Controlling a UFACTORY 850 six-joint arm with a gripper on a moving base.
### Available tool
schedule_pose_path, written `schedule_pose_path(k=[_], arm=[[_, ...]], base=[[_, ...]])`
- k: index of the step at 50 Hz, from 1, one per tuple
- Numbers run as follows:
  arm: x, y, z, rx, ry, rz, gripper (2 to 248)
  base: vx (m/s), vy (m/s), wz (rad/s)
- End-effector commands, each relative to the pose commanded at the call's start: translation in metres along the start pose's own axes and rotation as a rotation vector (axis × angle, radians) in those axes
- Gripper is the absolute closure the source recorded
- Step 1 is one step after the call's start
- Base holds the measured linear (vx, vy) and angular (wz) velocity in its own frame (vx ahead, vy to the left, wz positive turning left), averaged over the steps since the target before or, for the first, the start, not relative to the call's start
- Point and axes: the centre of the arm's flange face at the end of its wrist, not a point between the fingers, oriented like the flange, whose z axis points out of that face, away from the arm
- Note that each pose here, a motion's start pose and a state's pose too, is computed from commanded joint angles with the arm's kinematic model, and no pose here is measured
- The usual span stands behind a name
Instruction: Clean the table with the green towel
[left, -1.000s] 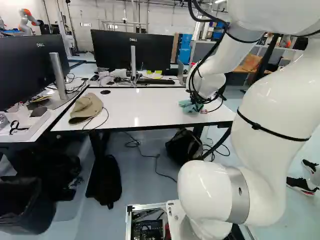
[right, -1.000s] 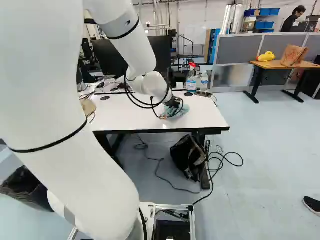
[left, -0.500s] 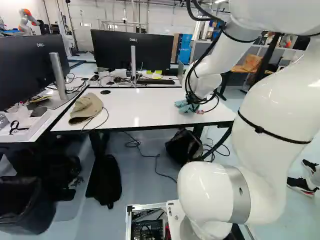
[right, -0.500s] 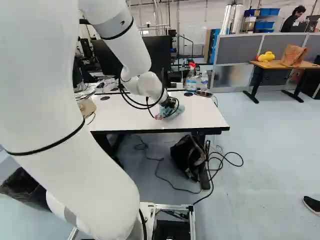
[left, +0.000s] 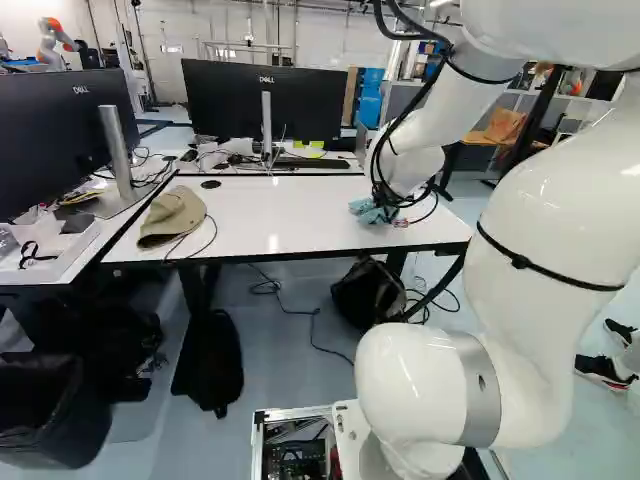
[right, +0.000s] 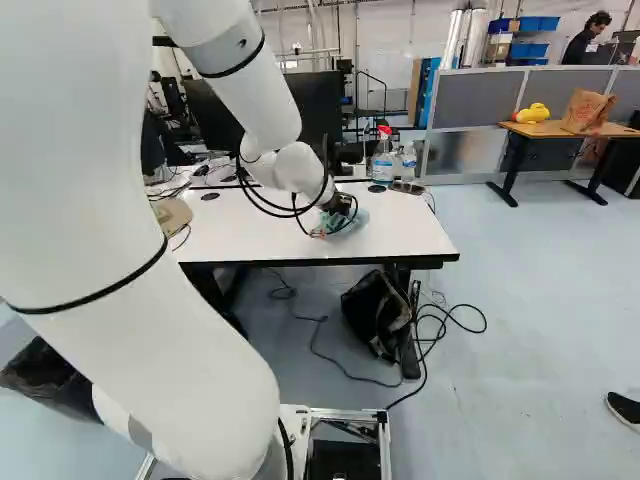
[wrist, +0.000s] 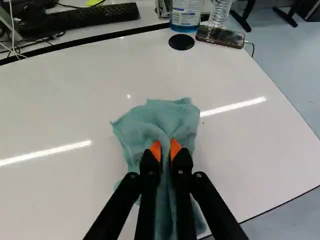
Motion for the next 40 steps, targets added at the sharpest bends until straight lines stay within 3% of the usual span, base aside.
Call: schedule_pose_path(k=[16, 40], arm=[[0.023, 0.005, 0.008, -0.008, 0.026, 0.008, 208], [0.034, 0.04, 0.02, -0.06, 0.029, 0.056, 208]], base=[[0.0, 0.0, 0.0], [0.0, 0.0, 0.0]])
